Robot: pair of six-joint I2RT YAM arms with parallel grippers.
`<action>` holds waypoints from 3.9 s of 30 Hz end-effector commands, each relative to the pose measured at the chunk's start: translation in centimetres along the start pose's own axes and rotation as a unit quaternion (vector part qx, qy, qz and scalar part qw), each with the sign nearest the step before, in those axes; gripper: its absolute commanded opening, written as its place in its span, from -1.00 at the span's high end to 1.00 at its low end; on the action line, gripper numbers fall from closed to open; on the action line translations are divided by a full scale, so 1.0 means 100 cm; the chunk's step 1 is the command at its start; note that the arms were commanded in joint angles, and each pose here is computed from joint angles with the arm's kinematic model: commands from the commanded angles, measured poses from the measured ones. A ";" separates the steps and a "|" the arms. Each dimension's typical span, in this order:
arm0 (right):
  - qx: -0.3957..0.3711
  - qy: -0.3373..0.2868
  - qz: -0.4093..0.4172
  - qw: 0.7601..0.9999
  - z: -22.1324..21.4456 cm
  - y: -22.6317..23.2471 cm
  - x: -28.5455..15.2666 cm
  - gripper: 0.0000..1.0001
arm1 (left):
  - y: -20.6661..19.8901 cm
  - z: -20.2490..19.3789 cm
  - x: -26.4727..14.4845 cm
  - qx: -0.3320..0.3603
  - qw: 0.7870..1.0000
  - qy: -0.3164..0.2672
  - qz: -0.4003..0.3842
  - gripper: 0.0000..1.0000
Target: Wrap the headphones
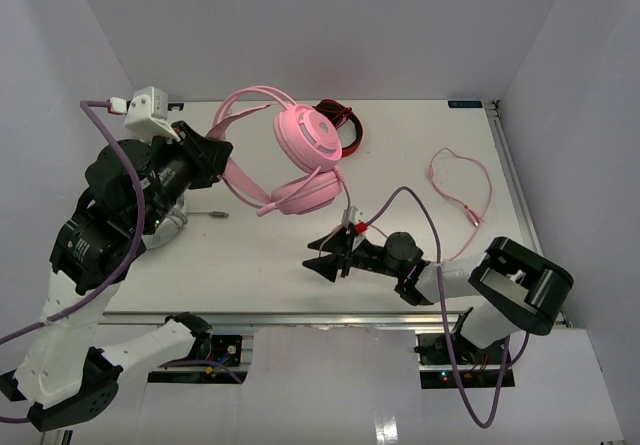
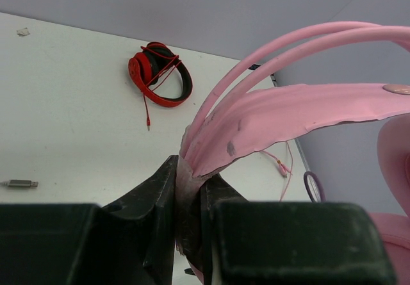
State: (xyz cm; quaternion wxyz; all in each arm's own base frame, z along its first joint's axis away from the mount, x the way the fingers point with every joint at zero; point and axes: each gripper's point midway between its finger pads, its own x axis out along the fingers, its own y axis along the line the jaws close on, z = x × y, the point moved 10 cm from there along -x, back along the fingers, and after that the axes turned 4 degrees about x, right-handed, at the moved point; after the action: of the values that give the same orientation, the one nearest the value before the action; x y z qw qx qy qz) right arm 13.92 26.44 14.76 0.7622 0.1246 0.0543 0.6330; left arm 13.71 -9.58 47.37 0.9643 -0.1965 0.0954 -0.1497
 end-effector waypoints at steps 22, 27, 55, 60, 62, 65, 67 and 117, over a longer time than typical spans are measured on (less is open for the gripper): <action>-0.115 -0.141 -0.149 0.972 0.077 -0.019 -0.028 0.85 | -0.005 0.016 -0.041 -0.017 0.996 -0.040 -0.077 1.00; -0.177 -0.124 -0.292 0.932 0.160 -0.020 -0.039 0.85 | 0.000 0.030 -0.053 -0.018 0.996 -0.078 -0.047 1.00; -0.176 0.006 -0.181 0.967 0.127 -0.029 -0.019 0.85 | -0.010 -0.067 -0.026 0.042 0.948 0.124 -0.289 1.00; -0.187 0.004 -0.196 0.963 0.141 -0.037 -0.014 0.85 | 0.000 -0.104 -0.022 0.066 0.921 0.183 -0.339 1.00; -0.188 0.010 -0.199 0.962 0.152 -0.041 -0.010 0.85 | 0.001 -0.114 -0.021 0.071 0.910 0.202 -0.355 1.00; -0.196 0.016 -0.206 0.959 0.168 -0.047 -0.006 0.85 | 0.006 -0.124 -0.019 0.082 0.904 0.213 -0.361 1.00; -0.201 0.020 -0.209 0.957 0.176 -0.051 -0.005 0.85 | 0.008 -0.130 -0.016 0.089 0.901 0.221 -0.363 1.00; 0.021 0.229 0.077 0.970 0.186 -0.014 0.051 0.84 | 0.087 -0.179 0.096 0.147 0.903 0.221 0.339 1.00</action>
State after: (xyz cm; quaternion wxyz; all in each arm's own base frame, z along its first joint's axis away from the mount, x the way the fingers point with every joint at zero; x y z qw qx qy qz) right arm 22.97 27.60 30.26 0.7303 -0.0499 0.2790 0.6215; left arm 20.40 -11.97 23.54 0.9049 0.0911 0.4090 0.0750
